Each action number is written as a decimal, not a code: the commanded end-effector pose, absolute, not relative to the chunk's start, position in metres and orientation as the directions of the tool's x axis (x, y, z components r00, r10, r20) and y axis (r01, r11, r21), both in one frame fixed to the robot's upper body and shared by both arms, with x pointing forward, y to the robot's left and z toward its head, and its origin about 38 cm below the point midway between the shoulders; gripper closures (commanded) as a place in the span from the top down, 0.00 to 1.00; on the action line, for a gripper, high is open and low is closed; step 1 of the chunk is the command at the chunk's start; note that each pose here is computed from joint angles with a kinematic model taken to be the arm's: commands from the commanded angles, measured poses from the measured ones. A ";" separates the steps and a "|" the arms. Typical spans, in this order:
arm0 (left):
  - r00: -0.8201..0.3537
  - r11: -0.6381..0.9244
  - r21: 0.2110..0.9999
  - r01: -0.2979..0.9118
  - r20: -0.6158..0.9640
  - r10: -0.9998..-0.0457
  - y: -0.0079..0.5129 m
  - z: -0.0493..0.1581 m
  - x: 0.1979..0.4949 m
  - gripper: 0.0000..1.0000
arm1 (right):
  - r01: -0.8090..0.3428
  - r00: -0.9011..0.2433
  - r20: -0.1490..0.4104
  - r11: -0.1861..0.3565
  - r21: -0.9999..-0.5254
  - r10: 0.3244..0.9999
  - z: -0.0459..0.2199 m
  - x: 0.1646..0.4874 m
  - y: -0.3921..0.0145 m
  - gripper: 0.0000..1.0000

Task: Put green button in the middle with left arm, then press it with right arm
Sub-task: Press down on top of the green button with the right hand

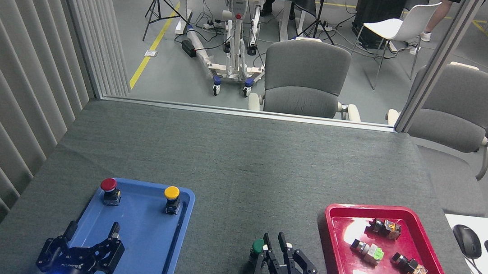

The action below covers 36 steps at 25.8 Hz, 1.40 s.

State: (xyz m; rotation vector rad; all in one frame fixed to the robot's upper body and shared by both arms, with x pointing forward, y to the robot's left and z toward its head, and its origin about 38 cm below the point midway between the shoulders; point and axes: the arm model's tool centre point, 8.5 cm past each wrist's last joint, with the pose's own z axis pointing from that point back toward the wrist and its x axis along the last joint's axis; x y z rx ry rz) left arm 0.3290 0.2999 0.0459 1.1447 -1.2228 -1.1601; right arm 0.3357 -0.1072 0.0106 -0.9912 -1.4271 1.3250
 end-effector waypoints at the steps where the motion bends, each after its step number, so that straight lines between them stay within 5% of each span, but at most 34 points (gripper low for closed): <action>1: -0.016 0.069 0.998 0.005 0.069 -0.997 0.296 0.047 0.328 1.00 | -0.040 -0.286 0.091 0.083 -0.996 0.954 0.008 0.340 -0.094 0.04; 6: 0.140 0.098 0.995 0.011 0.095 -0.986 0.339 0.038 0.306 1.00 | -0.090 -0.291 0.092 0.068 -0.994 0.952 0.001 0.345 -0.087 0.00; 13: 0.172 0.089 0.995 0.032 0.083 -0.982 0.351 0.017 0.306 1.00 | -0.177 -0.274 0.073 0.025 -0.984 0.959 -0.018 0.342 -0.086 0.00; 19: 0.217 0.024 1.000 -0.004 0.025 -0.976 0.339 0.029 0.316 1.00 | -0.228 -0.270 0.064 0.001 -0.974 0.961 -0.030 0.340 -0.082 0.00; 22: 0.145 0.016 1.000 -0.026 0.020 -0.989 0.302 0.035 0.326 1.00 | -0.233 -0.269 0.070 0.005 -0.972 0.961 -0.032 0.339 -0.081 0.00; 23: 0.147 0.016 1.000 -0.026 0.020 -0.989 0.298 0.035 0.326 1.00 | -0.221 -0.267 0.076 0.016 -0.975 0.961 -0.028 0.341 -0.081 0.06; 26: 0.161 0.001 0.999 -0.037 0.007 -0.987 0.298 0.039 0.327 1.00 | -0.139 -0.245 0.101 0.068 -0.988 0.964 -0.014 0.346 -0.083 0.67; 28: 0.139 -0.058 0.998 -0.034 -0.052 -0.989 0.295 0.040 0.328 1.00 | -0.083 -0.220 0.154 0.139 -0.987 0.963 -0.003 0.348 -0.084 0.92; 29: 0.115 -0.093 0.995 -0.029 -0.089 -0.989 0.289 0.040 0.329 1.00 | -0.069 -0.211 0.173 0.162 -0.984 0.962 -0.001 0.348 -0.085 0.98; 36: 0.072 -0.105 0.994 -0.026 -0.103 -0.992 0.274 0.037 0.331 1.00 | -0.015 -0.165 0.198 0.198 -0.980 0.966 0.011 0.353 -0.103 0.99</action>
